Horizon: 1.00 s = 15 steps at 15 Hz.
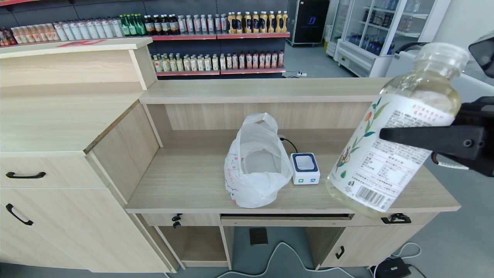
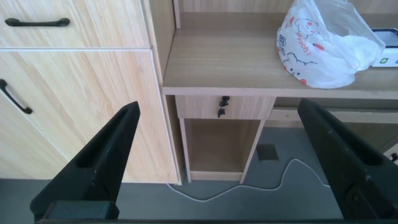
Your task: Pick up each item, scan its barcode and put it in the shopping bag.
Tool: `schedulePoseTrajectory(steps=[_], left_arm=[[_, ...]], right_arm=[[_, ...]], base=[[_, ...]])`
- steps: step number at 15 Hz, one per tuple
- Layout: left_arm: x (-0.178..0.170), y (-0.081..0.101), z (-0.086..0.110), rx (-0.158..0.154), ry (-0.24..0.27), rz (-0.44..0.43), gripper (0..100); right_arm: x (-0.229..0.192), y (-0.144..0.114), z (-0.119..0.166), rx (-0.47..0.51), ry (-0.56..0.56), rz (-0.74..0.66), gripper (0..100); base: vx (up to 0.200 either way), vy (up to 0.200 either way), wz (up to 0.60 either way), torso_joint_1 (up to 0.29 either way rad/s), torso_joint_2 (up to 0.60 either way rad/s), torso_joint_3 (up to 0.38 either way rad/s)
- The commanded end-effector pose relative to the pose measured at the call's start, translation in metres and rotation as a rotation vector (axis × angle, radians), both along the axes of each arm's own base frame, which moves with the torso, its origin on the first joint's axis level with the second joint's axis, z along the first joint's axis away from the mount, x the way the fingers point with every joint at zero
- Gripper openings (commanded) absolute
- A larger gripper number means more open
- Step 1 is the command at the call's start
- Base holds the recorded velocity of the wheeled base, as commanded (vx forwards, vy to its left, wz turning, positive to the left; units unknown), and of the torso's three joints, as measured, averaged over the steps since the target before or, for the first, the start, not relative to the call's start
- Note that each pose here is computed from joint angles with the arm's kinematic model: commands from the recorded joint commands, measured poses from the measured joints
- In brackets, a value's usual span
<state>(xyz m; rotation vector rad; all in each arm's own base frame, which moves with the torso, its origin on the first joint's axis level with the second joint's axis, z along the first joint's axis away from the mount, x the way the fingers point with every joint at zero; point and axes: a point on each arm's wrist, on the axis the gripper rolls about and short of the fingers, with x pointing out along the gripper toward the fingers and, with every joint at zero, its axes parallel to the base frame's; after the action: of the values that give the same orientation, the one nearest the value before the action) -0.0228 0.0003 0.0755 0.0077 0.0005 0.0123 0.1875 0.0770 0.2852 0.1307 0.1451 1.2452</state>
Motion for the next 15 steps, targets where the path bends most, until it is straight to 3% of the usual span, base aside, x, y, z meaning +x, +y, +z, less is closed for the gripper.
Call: schedulePoseTrajectory(steps=[1,2,5,9,12,15], left_arm=[[0.000,0.000,0.000,0.000,0.000,0.000,100],[0.000,0.000,0.000,0.000,0.000,0.000,100],[0.000,0.000,0.000,0.000,0.000,0.000,100],[0.000,0.000,0.000,0.000,0.000,0.000,100],[0.000,0.000,0.000,0.000,0.000,0.001,100],[0.000,0.000,0.000,0.000,0.000,0.001,100]], right_arm=[[0.030,-0.022,-0.025,-0.138,-0.036,-0.176,0],[0.042,-0.036,-0.032,-0.237,-0.087,-0.273,0],[0.062,-0.072,-0.041,-0.373,-0.124,-0.517,0],[0.085,-0.107,-0.050,-0.472,-0.078,-0.829,0],[0.092,-0.113,-0.063,-0.534,-0.094,-0.860,0],[0.086,-0.144,-0.057,-0.762,-0.294,-0.882,0]], base=[[0.000,0.000,0.00,0.000,0.00,0.000],[0.000,0.000,0.00,0.000,0.00,0.000],[0.000,0.000,0.00,0.000,0.00,0.000],[0.000,0.000,0.00,0.000,0.00,0.000],[0.000,0.000,0.00,0.000,0.00,0.000],[0.000,0.000,0.00,0.000,0.00,0.000]])
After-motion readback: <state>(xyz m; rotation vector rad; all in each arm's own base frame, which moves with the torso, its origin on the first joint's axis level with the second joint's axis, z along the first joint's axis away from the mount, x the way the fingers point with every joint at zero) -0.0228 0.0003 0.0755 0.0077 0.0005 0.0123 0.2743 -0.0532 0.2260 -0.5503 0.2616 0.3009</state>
